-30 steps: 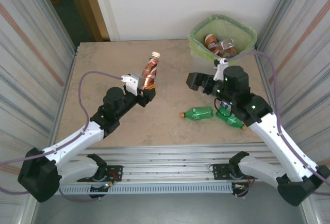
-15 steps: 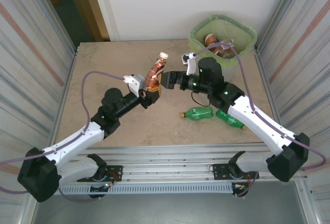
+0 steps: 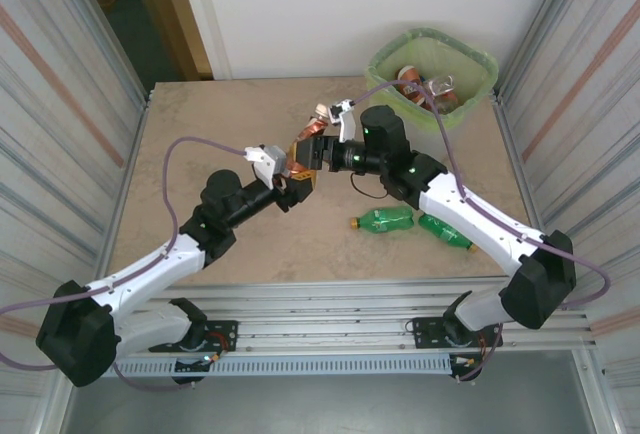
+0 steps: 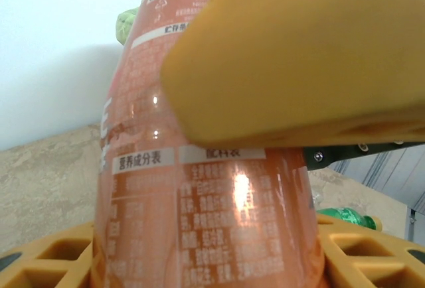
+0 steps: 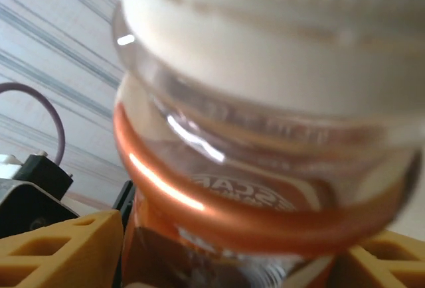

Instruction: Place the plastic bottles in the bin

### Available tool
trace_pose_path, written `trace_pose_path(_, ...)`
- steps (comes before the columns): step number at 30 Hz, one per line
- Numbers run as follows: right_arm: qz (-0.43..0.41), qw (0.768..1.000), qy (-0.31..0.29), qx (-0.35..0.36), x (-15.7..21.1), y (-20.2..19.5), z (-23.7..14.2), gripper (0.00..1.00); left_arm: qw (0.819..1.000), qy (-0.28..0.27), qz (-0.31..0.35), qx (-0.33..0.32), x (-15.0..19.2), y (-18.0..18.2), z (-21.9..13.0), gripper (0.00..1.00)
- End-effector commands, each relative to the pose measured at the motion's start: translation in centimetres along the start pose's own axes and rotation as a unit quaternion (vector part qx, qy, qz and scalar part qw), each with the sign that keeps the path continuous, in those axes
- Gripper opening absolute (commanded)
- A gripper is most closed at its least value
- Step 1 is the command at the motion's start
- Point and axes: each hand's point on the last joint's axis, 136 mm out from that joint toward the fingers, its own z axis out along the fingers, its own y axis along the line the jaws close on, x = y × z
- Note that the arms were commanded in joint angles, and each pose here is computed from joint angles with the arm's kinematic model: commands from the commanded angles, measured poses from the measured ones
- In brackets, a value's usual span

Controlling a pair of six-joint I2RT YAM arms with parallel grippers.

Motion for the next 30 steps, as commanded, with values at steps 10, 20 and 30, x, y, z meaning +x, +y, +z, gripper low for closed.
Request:
trace_pose_path(10, -0.018, 1.0, -0.005, -0.016, -1.2, 2.0, -0.4, 0.4, 1.0, -0.025, 0.004, 0.008, -2.5, -0.5, 0.6, 0.81)
trace_pose_path(20, -0.051, 0.995, -0.059, 0.055, -6.7, 1.1, -4.9, 0.4, 0.999, -0.041, 0.015, -0.008, -3.1, -0.3, -0.8, 0.99)
trace_pose_path(30, -0.031, 0.971, -0.193, 0.136, -16.4, -3.5, -14.4, 0.41, 0.998, -0.043, 0.025, -0.043, -2.9, 0.7, -1.8, 0.99)
